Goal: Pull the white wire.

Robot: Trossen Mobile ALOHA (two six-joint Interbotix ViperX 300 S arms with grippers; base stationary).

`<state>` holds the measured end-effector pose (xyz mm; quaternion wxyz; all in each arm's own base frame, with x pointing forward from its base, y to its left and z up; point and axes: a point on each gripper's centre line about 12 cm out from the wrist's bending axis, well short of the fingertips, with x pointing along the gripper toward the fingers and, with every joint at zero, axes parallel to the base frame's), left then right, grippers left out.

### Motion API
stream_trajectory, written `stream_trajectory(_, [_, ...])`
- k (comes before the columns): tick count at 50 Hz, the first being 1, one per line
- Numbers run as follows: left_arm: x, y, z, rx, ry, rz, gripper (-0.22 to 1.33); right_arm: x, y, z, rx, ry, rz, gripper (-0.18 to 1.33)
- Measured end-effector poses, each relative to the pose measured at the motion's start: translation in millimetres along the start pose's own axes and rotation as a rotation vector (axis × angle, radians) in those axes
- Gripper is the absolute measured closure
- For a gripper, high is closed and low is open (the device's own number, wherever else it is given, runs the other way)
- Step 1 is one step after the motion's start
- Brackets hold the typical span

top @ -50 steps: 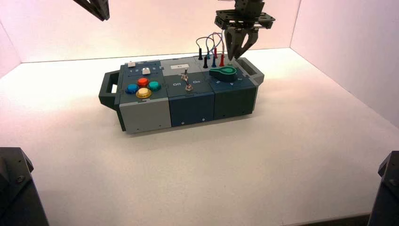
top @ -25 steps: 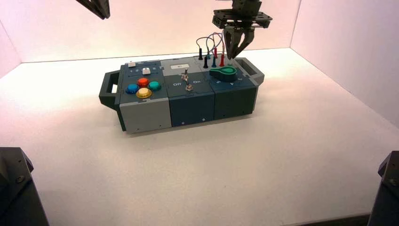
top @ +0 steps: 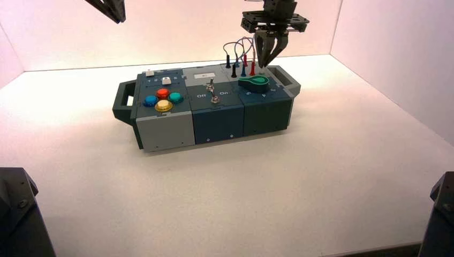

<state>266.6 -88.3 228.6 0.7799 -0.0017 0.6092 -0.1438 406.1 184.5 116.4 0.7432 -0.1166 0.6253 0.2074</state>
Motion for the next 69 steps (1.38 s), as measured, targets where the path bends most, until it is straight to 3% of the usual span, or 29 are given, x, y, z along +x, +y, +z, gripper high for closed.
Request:
stream_trajectory(9, [0.0,0.0,0.2,0.0,-0.002,0.0,1.01,-5.9,0.6,-1.9,0.001,-0.003,-0.001,1.16])
stream_trajectory(20, [0.4,0.1,-0.4,0.0,0.002,0.0,1.01,-35.8,3.8,0.3,-0.003,-0.041,0.0,1.18])
stream_trajectory(69, [8.4,1.0,3.4,-0.006,0.015,0.0,1.01,-33.6,13.6,-3.1,-0.03,-0.021,-0.002,1.18])
